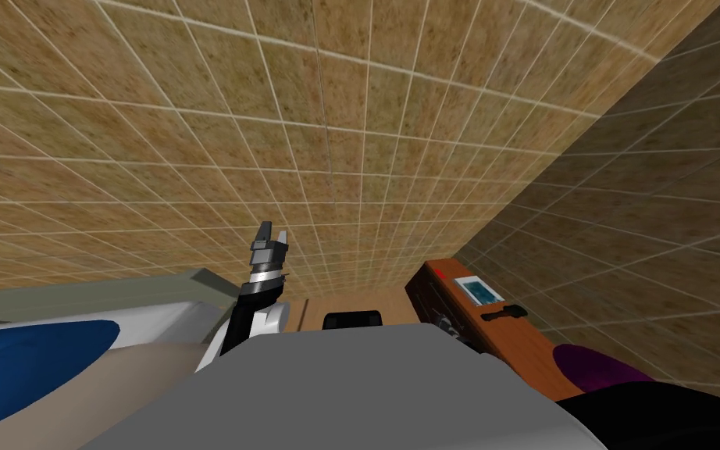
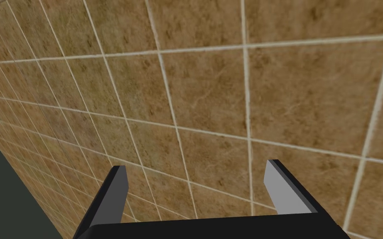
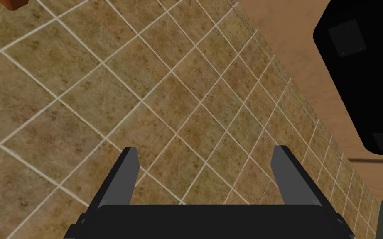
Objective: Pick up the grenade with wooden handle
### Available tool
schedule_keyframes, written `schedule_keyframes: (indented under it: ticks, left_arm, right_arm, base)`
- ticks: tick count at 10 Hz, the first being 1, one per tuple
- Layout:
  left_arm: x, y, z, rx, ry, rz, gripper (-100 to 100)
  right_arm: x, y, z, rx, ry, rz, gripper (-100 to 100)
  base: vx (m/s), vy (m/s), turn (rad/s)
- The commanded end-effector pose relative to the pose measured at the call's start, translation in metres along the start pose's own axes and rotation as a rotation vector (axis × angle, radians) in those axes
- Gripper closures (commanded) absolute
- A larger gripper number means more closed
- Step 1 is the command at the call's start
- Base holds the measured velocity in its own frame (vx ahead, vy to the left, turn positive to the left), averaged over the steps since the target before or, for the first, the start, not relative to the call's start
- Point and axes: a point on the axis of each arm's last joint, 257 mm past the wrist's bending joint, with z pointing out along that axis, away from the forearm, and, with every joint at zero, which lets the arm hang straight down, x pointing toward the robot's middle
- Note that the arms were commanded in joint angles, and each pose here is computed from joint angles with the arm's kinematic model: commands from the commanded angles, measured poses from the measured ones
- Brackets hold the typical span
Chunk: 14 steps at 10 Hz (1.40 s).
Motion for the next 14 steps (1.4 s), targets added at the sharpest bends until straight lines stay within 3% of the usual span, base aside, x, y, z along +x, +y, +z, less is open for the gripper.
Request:
schedule_keyframes:
  ticks: [1, 2, 4, 5, 6, 7, 8, 9, 10, 11, 12, 13, 14]
  left_arm:
    - [0.0, 0.0, 0.0, 0.0, 0.0, 0.0, 0]
    - [0.0, 0.0, 0.0, 0.0, 0.0, 0.0, 0]
    - [0.0, 0.0, 0.0, 0.0, 0.0, 0.0, 0]
    - [0.0, 0.0, 0.0, 0.0, 0.0, 0.0, 0]
    - [0.0, 0.0, 0.0, 0.0, 0.0, 0.0, 0]
    - [0.0, 0.0, 0.0, 0.0, 0.0, 0.0, 0]
    - [0.0, 0.0, 0.0, 0.0, 0.0, 0.0, 0]
    - [0.0, 0.0, 0.0, 0.0, 0.0, 0.0, 0]
    - [0.0, 0.0, 0.0, 0.0, 0.0, 0.0, 0]
    - [0.0, 0.0, 0.0, 0.0, 0.0, 0.0, 0]
    - [0.0, 0.0, 0.0, 0.0, 0.0, 0.0, 0]
    - [0.0, 0.0, 0.0, 0.0, 0.0, 0.0, 0]
    - [0.0, 0.0, 0.0, 0.0, 0.0, 0.0, 0]
  right_arm:
    - [0.016, 0.009, -0.003, -0.036, 0.025, -0.044, -100]
    - [0.028, 0.012, -0.005, -0.085, 0.035, -0.148, -100]
    - [0.041, 0.019, -0.009, -0.099, 0.061, -0.139, -100]
    - [0.053, 0.019, -0.012, -0.148, 0.069, -0.24, -100]
    - [0.068, 0.026, -0.017, -0.163, 0.098, -0.23, -100]
    - [0.083, 0.028, -0.022, -0.215, 0.11, -0.322, -100]
    - [0.094, 0.031, -0.027, -0.227, 0.133, -0.316, -100]
    - [0.115, 0.034, -0.036, -0.284, 0.157, -0.396, -100]
    - [0.12, 0.035, -0.038, -0.289, 0.167, -0.393, -100]
    - [0.136, 0.035, -0.045, -0.34, 0.184, -0.465, -100]
    - [0.142, 0.037, -0.049, -0.347, 0.196, -0.461, -100]
    - [0.161, 0.037, -0.058, -0.397, 0.221, -0.518, -100]
    - [0.161, 0.037, -0.058, -0.397, 0.221, -0.518, -100]
  base:
    - [0.035, -0.123, 0.107]
    - [0.052, -0.19, 0.162]
    - [0.019, -0.125, 0.046]
    - [0.023, -0.115, 0.142]
    - [0.032, -0.143, 0.112]
    - [0.064, -0.191, 0.15]
    - [0.039, -0.178, 0.087]
    - [0.025, -0.191, 0.101]
    - [0.015, -0.185, 0.075]
    - [0.014, -0.213, 0.132]
    - [0.01, -0.182, 0.075]
    - [0.016, -0.227, 0.074]
    - [-0.007, -0.197, 0.062]
